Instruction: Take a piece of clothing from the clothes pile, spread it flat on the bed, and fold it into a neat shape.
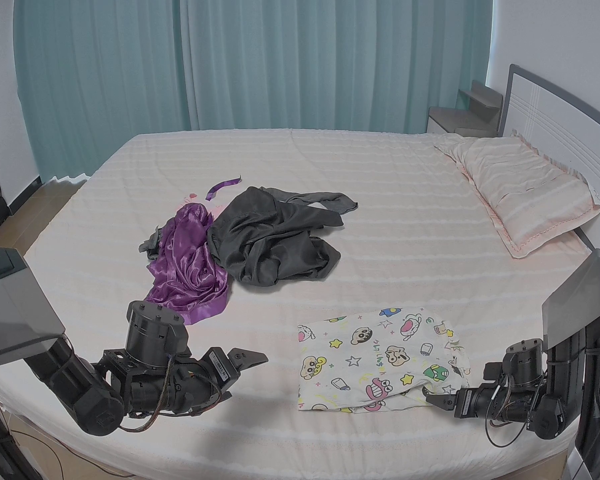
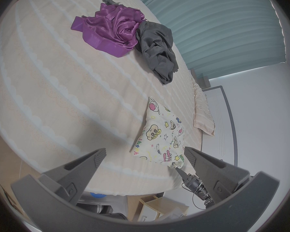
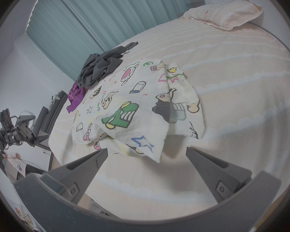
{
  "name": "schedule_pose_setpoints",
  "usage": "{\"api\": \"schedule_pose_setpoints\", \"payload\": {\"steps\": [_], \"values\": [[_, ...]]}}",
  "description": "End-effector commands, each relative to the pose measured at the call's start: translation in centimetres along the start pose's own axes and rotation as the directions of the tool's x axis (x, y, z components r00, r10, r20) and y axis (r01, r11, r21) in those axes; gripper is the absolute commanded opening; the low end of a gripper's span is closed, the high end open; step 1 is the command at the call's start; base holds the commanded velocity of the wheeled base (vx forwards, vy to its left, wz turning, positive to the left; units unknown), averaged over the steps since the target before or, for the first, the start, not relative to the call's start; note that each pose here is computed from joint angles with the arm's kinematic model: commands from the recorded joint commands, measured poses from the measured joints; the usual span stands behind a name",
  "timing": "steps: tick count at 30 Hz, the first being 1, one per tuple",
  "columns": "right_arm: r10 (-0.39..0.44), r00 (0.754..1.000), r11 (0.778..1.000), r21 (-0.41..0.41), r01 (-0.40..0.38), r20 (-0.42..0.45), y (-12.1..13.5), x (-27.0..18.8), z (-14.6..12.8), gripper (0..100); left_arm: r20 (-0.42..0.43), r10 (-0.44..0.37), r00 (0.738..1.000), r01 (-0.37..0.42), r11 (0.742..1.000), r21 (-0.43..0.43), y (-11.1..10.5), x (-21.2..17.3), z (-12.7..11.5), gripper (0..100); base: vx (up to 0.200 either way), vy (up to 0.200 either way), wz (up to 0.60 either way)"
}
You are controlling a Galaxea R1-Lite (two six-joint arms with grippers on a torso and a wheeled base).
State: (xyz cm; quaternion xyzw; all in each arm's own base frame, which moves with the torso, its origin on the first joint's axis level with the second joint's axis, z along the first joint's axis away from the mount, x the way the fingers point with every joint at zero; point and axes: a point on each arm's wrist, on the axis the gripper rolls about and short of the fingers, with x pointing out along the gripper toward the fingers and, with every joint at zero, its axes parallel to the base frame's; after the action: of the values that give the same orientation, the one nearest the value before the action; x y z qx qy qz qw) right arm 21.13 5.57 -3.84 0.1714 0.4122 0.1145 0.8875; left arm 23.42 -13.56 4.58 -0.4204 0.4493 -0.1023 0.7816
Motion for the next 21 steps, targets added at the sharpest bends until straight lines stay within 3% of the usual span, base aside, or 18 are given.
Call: {"api": "schedule_pose_setpoints", "payload": {"steps": [1,3,4,21], "values": [[0.007,1.0,1.0,0.001,-0.007,0.023,0.0,0.3,0.4,100,-0.002,0.004,1.0,-0.004,1.0,-0.001,0.1,0.1,0.0,100,0.0,0.0,0.0],[0.009,0.999,1.0,-0.001,-0.009,0.032,0.0,0.4,0.5,100,-0.002,0.004,1.0,-0.004,1.0,-0.001,0.1,0.1,0.0,100,0.0,0.0,0.0],[0.017,0.998,1.0,0.0,-0.017,0.058,0.2,0.7,1.0,0,-0.001,0.002,1.0,-0.002,1.0,0.0,0.1,0.1,0.0,100,0.0,0.0,0.0],[-0.019,0.999,0.999,0.026,0.018,0.035,-0.5,-0.9,0.5,0,-0.001,0.002,1.0,-0.002,1.0,0.0,0.1,0.1,0.0,100,0.0,0.0,0.0]]}}
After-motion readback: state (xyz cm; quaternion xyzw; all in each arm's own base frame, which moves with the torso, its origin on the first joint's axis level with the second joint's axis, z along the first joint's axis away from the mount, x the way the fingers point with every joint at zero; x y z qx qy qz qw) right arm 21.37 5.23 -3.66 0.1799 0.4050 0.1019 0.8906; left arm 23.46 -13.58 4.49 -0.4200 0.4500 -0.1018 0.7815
